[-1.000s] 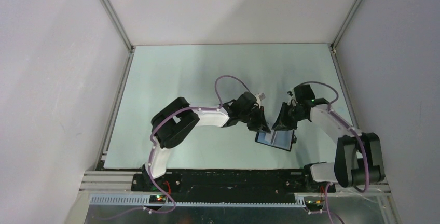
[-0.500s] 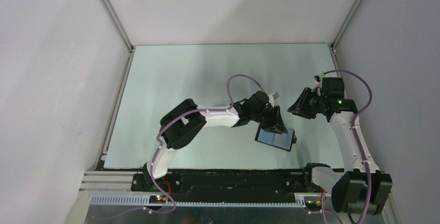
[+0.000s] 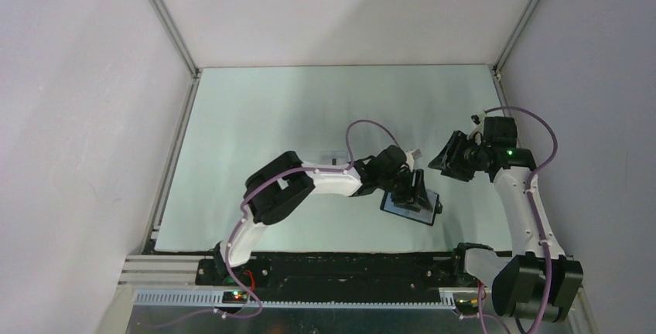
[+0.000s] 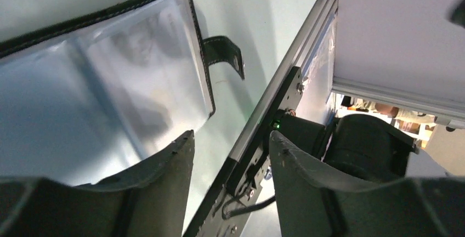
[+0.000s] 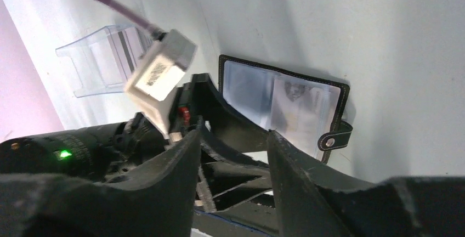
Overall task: Put the credit cards into the card holder
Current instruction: Insert the credit card into the card holder.
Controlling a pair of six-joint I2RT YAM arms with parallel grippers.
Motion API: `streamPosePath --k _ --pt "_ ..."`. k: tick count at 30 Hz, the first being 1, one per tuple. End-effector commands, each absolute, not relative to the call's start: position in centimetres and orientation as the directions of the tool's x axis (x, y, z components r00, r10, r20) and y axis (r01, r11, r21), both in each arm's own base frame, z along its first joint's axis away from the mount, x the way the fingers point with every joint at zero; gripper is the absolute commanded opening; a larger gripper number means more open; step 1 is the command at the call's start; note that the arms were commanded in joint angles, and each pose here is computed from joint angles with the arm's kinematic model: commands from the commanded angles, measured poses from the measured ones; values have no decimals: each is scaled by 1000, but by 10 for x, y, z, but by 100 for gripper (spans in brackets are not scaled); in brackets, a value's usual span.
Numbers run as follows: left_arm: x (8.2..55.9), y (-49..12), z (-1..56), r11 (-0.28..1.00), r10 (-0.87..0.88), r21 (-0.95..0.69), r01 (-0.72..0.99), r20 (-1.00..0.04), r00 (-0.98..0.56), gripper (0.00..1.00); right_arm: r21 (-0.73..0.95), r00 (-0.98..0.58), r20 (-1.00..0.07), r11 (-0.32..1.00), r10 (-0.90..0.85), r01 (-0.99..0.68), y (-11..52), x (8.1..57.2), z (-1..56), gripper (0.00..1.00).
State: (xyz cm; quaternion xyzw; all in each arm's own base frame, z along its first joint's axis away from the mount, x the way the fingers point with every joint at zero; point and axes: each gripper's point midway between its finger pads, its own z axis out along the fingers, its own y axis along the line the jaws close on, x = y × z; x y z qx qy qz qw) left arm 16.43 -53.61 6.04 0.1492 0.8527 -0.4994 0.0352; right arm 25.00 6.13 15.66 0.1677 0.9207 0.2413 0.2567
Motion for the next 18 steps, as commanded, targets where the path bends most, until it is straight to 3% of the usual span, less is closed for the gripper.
streamPosePath --k 1,9,18 --pt "191 -515 136 377 131 -827 417 -399 -908 59 549 -808 -430 827 402 120 68 254 173 57" --pt "235 -434 172 402 -49 -815 418 -475 -879 61 578 -869 -381 815 315 43 113 263 164 63" --pt "289 -299 160 520 -271 -805 285 -472 -839 59 617 -924 -342 783 174 -81 199 288 166 63"
